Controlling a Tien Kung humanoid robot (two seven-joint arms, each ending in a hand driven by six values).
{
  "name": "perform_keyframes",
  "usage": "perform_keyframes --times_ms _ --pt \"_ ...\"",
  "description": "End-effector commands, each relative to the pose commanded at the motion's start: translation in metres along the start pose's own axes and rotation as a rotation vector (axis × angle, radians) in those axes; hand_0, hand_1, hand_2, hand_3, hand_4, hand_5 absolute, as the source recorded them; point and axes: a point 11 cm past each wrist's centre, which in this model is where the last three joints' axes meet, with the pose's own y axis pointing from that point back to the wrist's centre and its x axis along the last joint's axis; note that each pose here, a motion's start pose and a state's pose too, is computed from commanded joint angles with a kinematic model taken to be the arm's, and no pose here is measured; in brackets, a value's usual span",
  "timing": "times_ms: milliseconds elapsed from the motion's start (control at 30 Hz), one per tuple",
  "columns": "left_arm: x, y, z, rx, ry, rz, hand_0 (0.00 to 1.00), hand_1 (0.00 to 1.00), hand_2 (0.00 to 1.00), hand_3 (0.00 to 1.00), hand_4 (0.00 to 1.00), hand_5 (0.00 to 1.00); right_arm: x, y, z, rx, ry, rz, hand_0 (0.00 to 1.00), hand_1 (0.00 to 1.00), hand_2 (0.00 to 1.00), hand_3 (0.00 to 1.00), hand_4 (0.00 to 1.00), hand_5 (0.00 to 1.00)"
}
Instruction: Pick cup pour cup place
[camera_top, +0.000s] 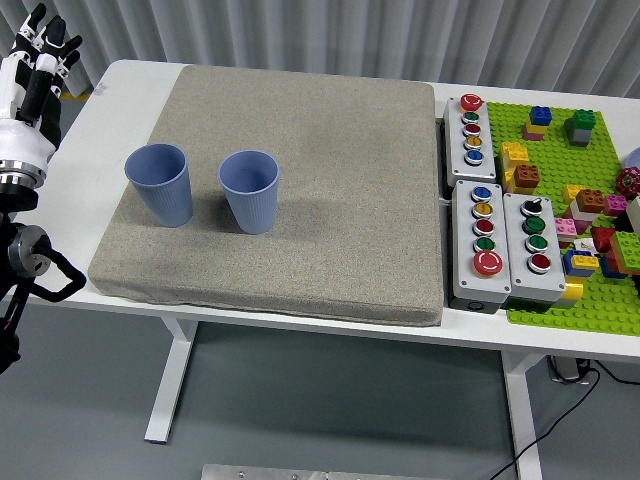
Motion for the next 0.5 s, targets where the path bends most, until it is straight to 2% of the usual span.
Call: perform_keyframes --times_ms 67,100,267,300,333,500 --pt "0.002 0.004 -0.003 0.015 -0.016 -0.01 0.932 0.899 0.998 0.998 0.956 0.361 0.0 0.0 0.001 -0.002 0.001 0.0 0.696 0.698 0.629 0.617 0.191 0.322" --pt "0.003 0.006 -0.004 0.023 -0.024 -0.015 0.954 0.925 0.998 0.998 0.874 0.217 0.0 0.0 0.002 -0.003 0.001 0.0 0.696 0.698 0.629 0.617 0.19 0.323" --pt "0.015 0.026 -0.017 0.083 -0.07 -0.027 0.954 0.925 0.998 0.998 0.874 0.217 0.0 0.0 0.006 -0.01 0.005 0.001 0.696 0.698 0.629 0.617 0.19 0.323" --pt "0.017 0.029 -0.018 0.09 -0.074 -0.025 0.956 0.922 0.998 0.998 0.835 0.157 0.0 0.0 0.006 -0.011 0.005 0.001 0.696 0.698 0.629 0.617 0.19 0.323" --pt "0.018 0.032 -0.02 0.096 -0.077 -0.025 0.956 0.922 0.998 0.998 0.835 0.157 0.001 -0.001 0.007 -0.012 0.007 0.001 0.696 0.698 0.629 0.617 0.19 0.323" --pt "0.019 0.039 -0.022 0.11 -0.081 -0.034 0.96 0.926 0.998 0.998 0.839 0.159 0.001 0.0 0.006 -0.01 0.008 0.002 0.696 0.698 0.629 0.617 0.189 0.326"
